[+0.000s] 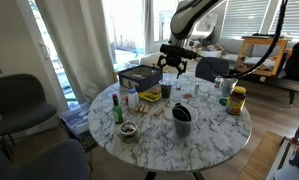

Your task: Put one wooden chip on top of the white bottle with a blue cap

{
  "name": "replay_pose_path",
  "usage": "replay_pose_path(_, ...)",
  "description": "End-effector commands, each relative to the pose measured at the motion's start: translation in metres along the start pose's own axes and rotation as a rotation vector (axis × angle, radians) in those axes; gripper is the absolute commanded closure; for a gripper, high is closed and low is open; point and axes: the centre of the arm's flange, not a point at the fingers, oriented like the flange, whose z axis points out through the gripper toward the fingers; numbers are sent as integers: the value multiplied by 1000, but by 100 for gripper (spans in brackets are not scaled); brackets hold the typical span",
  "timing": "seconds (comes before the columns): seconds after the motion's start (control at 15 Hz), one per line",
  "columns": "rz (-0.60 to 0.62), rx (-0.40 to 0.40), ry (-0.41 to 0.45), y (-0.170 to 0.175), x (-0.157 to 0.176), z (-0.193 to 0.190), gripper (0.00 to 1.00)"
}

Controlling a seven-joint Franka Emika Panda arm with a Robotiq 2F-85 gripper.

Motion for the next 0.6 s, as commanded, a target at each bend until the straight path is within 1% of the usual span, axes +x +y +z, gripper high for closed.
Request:
replay_pose_path(0.0, 59, -34, -2, -26, -13, 74, 0)
replay_pose_path(0.13, 117, -83, -48, -24, -12, 103, 0)
replay_pose_path(0.2, 67, -55, -34, -13, -22, 80, 0)
replay_pose_path(0.27, 70, -69, -42, -13, -22, 91, 0)
replay_pose_path(0.47, 69, -60, -35, -15, -19, 87, 0)
replay_pose_path(0.53, 88, -68, -41, -17, -18, 93, 0)
